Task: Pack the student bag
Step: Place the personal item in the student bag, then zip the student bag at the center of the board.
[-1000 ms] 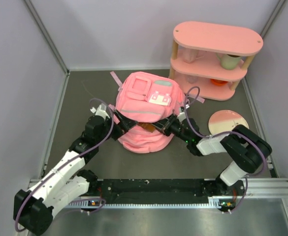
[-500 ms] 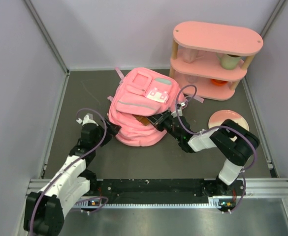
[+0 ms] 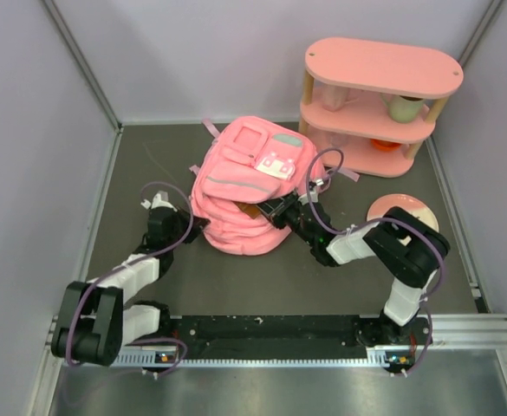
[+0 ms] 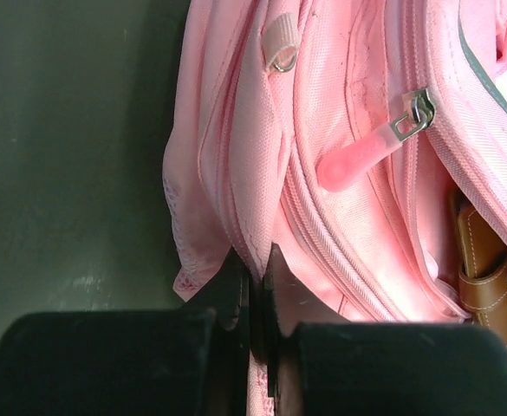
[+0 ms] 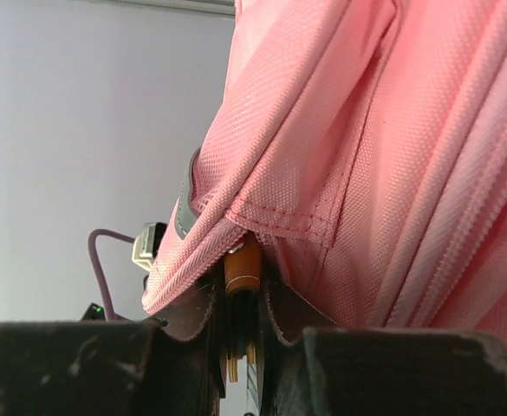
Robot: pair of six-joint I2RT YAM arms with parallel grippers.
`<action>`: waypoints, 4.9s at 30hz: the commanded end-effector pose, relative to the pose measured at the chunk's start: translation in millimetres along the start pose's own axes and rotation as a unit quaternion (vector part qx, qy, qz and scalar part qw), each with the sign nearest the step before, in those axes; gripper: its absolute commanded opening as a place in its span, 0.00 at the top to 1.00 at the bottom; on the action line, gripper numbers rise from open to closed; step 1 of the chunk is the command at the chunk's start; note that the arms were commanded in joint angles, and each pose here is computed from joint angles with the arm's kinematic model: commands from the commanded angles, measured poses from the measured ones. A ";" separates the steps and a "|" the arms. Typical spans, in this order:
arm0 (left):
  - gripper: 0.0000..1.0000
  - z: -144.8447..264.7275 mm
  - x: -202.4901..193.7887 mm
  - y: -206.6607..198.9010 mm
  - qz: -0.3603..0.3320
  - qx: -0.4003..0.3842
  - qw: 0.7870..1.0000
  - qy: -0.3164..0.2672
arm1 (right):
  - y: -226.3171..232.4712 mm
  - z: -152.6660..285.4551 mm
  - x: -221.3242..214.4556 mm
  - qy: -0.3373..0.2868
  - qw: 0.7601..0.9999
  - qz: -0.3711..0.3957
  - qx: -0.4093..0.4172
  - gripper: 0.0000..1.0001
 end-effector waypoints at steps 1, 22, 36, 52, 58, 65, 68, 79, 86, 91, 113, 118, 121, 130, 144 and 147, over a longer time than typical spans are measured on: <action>1.00 -0.7 -1.7 -61.1 -0.005 -0.133 0.991 0.031 | 41.9 -16.1 26.1 -0.067 0.993 -0.062 0.080 0.91; 1.00 91.5 -115.2 -69.9 -0.143 -0.211 0.951 0.177 | 59.9 -49.1 3.7 0.028 0.999 0.041 -0.021 0.73; 1.00 82.5 -105.3 -82.1 -0.142 -0.206 0.955 0.162 | 24.7 -7.4 -26.3 0.125 0.986 0.056 -0.096 1.00; 1.00 100.5 -108.5 -87.5 -0.186 -0.246 0.935 0.177 | 14.3 -59.4 -20.6 0.100 0.983 0.095 -0.118 0.90; 1.00 100.9 -109.0 -85.2 -0.180 -0.244 0.937 0.174 | -13.3 -39.3 -9.8 0.096 0.970 0.162 -0.155 0.53; 1.00 96.7 -101.9 -86.0 -0.185 -0.225 0.943 0.161 | -13.4 21.8 12.0 0.076 0.953 0.225 -0.190 0.20; 1.00 94.9 -102.3 -87.3 -0.184 -0.224 0.943 0.166 | -12.4 34.6 9.7 0.086 0.956 0.213 -0.180 0.23; 1.00 94.3 -102.1 -84.6 -0.186 -0.220 0.944 0.162 | 21.3 36.3 -52.5 0.193 0.969 0.136 -0.071 1.00; 1.00 96.6 -105.2 -81.3 -0.189 -0.222 0.942 0.169 | 23.6 3.1 -41.6 0.150 0.977 0.139 -0.068 1.00; 1.00 98.9 -108.4 -74.3 -0.186 -0.218 0.943 0.170 | 28.8 -26.5 -8.1 0.073 0.984 0.136 -0.083 1.00; 0.28 130.6 -77.2 -86.3 -0.199 -0.212 0.950 0.109 | 27.5 121.6 -28.8 0.170 0.955 0.224 -0.089 0.55; 0.17 146.4 -51.8 -80.3 -0.200 -0.157 0.965 0.064 | 51.9 131.8 -15.0 0.126 0.957 0.252 -0.070 0.53; 0.01 151.1 -15.8 -78.1 -0.198 -0.107 0.974 -0.023 | 64.9 128.8 -18.8 0.133 0.949 0.279 -0.061 0.47; 0.01 124.5 33.7 -69.2 -0.217 0.032 0.974 -0.059 | 68.8 104.7 -74.7 0.211 0.920 0.321 -0.080 0.41; 0.01 58.8 30.7 -50.2 -0.123 -0.067 0.990 -0.004 | 55.6 31.3 -139.5 0.237 0.869 0.426 -0.088 0.42; 0.02 49.7 27.2 -47.2 -0.115 -0.068 0.991 0.007 | 54.5 24.1 -146.0 0.232 0.862 0.440 -0.095 0.43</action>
Point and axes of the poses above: each gripper's point midway between its finger pads, its own z axis back along the fingers, its own y axis along the line the jaws close on, x = y × z, the point moved 2 cm from there along z, back along the fingers, and after that the axes turned 4 degrees about -z, right-handed, at the moved point
